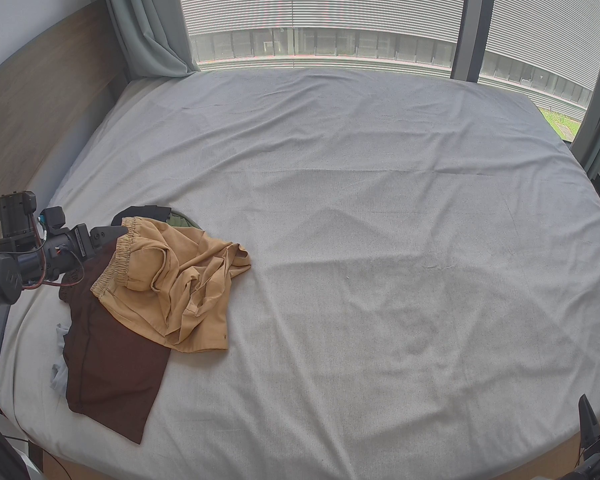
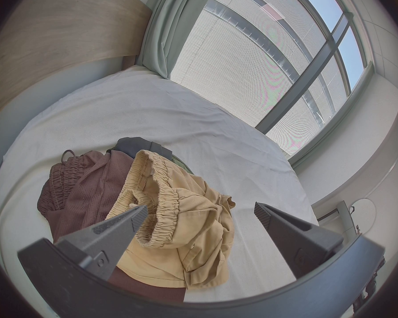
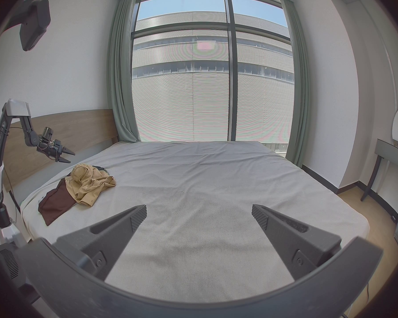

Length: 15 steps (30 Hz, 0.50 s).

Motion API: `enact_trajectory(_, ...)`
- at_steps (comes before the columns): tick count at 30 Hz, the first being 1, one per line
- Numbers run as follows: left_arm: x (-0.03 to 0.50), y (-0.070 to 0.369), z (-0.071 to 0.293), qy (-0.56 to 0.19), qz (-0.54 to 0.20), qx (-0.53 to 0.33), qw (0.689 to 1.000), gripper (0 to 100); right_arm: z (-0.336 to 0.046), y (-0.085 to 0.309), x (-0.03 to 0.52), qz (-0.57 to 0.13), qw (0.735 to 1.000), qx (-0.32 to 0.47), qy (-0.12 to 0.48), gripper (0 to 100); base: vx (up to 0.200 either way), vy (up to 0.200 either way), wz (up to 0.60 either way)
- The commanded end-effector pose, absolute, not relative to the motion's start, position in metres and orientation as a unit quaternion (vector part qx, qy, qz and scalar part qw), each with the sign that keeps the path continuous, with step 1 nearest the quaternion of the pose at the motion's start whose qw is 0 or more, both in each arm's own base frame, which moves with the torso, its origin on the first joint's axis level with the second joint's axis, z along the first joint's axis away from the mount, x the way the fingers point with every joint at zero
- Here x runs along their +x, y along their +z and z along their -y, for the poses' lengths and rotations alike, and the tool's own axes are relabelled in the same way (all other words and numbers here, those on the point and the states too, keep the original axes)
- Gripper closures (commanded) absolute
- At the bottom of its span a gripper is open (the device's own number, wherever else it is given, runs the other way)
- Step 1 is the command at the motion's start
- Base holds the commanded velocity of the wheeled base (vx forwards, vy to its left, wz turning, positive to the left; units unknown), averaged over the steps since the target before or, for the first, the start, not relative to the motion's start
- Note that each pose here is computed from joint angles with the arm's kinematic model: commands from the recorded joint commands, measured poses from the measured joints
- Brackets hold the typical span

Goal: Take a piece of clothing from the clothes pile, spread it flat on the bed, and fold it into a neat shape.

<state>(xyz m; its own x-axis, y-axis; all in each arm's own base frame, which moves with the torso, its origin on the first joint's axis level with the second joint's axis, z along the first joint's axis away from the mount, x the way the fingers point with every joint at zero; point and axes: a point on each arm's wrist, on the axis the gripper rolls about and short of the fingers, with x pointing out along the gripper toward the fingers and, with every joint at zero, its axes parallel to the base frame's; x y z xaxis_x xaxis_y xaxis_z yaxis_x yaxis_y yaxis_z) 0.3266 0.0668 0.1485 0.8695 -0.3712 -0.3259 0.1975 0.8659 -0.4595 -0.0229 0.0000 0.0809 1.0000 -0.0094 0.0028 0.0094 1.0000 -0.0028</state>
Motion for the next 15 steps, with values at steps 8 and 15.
enact_trajectory(8,0.352,0.121,-0.070,-0.147,-0.220,-0.215,0.940,0,0.000,0.076,-0.023,0.002,1.000,-0.002,-0.005,0,0.000,0.000,0.00)
enact_trajectory(15,0.359,0.118,-0.063,-0.161,-0.222,-0.214,0.937,0,0.000,0.076,-0.023,0.002,1.000,-0.002,-0.005,0,0.000,0.000,0.00)
